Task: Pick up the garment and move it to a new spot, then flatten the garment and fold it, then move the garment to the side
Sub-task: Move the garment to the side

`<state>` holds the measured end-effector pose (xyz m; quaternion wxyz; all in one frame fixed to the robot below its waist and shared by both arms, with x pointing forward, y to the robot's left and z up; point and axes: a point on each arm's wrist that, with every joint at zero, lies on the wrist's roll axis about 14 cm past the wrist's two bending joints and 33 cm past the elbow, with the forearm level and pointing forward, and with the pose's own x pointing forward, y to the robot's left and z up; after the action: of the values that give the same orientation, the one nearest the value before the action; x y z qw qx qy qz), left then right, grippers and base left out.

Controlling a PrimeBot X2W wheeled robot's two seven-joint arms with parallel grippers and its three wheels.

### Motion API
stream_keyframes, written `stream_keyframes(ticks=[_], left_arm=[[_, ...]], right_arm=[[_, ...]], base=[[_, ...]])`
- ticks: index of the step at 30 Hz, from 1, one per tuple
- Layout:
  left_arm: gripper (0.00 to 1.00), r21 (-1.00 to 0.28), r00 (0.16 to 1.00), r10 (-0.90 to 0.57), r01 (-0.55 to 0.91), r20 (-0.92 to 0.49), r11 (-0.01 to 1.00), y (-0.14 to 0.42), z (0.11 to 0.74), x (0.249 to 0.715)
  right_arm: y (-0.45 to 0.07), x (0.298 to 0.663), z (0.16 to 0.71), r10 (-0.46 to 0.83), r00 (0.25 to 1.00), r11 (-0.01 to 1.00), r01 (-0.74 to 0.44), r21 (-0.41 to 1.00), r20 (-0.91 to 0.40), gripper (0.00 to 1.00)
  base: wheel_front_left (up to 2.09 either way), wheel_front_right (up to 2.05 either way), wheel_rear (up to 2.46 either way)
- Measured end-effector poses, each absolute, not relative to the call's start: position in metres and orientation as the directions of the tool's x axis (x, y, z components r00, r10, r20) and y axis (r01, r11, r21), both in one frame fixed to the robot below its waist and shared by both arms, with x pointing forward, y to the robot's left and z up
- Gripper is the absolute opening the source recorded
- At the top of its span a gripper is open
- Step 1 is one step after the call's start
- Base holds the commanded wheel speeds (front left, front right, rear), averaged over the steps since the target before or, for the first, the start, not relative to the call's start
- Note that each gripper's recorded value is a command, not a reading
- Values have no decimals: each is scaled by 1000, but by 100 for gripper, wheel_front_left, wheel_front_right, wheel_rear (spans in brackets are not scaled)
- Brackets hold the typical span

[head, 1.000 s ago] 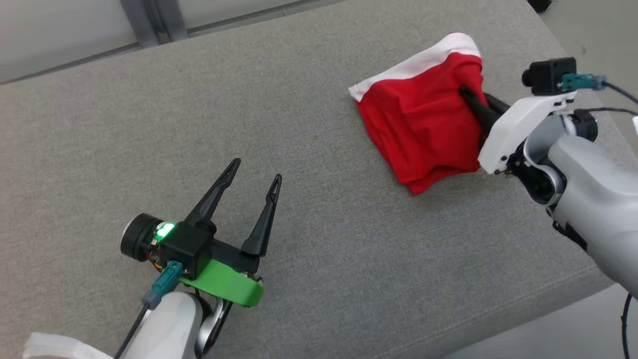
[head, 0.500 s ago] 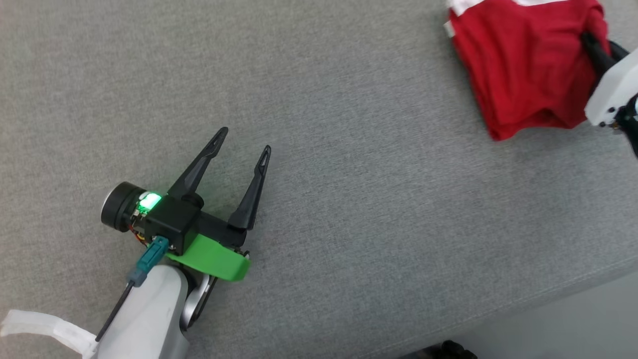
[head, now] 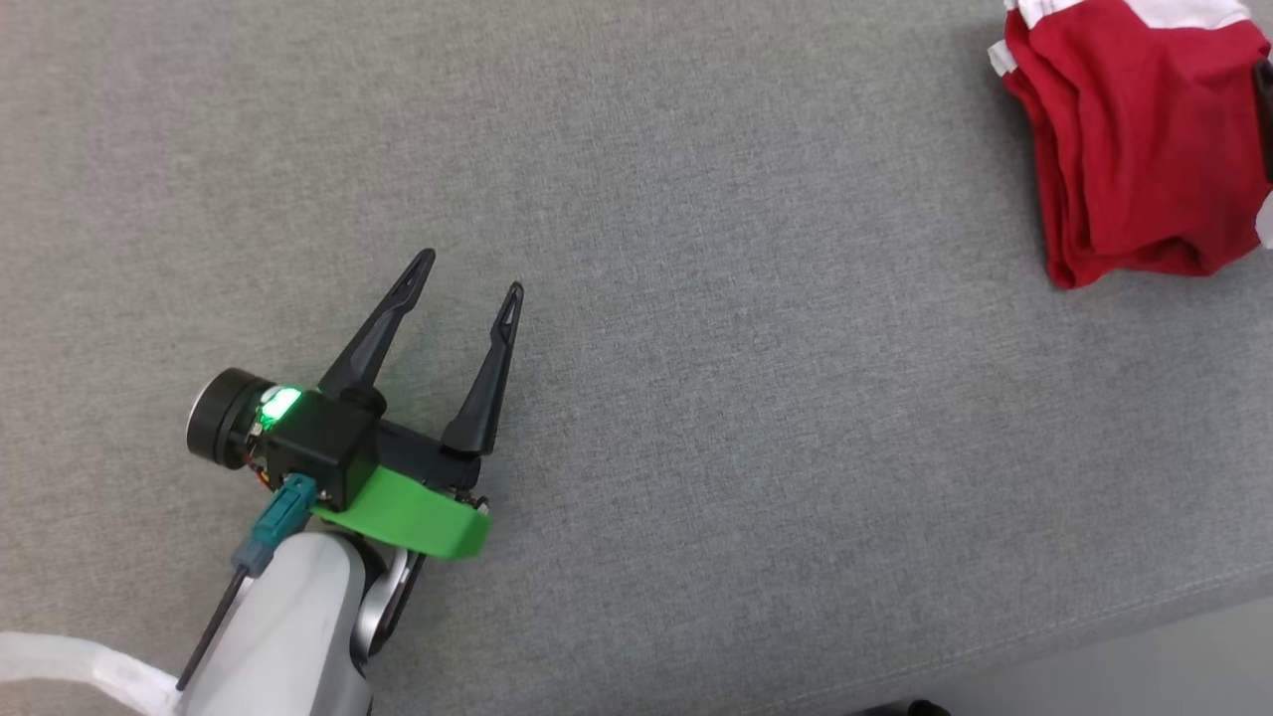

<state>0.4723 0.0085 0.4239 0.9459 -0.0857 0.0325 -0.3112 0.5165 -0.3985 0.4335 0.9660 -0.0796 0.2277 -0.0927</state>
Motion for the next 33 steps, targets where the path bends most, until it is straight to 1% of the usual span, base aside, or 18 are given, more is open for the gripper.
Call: stream_keyframes(ticks=[3, 6, 13, 18, 21, 29, 33], left_arm=[[100, -180, 827, -561, 554, 15, 812, 18, 439, 470], [100, -162, 855, -517, 517, 44, 841, 33, 455, 468], [100, -114, 917, -386, 396, 105, 911, 80, 494, 456], [100, -98, 949, -283, 298, 139, 950, 114, 516, 439], [100, -92, 962, -228, 244, 152, 965, 131, 525, 427], [100, -104, 982, -110, 127, 156, 986, 168, 533, 388], [100, -116, 988, -58, 75, 141, 990, 183, 528, 374]], right_arm=[[-389, 527, 461, -186, 917, 977, 136, -163, -353, 100], [-377, 538, 499, -140, 958, 986, 111, -128, -251, 100], [-328, 527, 546, -3, 997, 999, -1, -50, -73, 100], [-280, 502, 558, 101, 995, 995, -101, 16, 20, 100], [-259, 486, 566, 138, 988, 989, -141, 48, 68, 100], [-215, 439, 562, 204, 971, 969, -218, 113, 121, 100], [-203, 419, 554, 211, 969, 963, -228, 144, 127, 100]], base=[[0, 0, 0], [0, 0, 0], [0, 0, 0], [0, 0, 0], [0, 0, 0], [0, 0, 0], [0, 0, 0]])
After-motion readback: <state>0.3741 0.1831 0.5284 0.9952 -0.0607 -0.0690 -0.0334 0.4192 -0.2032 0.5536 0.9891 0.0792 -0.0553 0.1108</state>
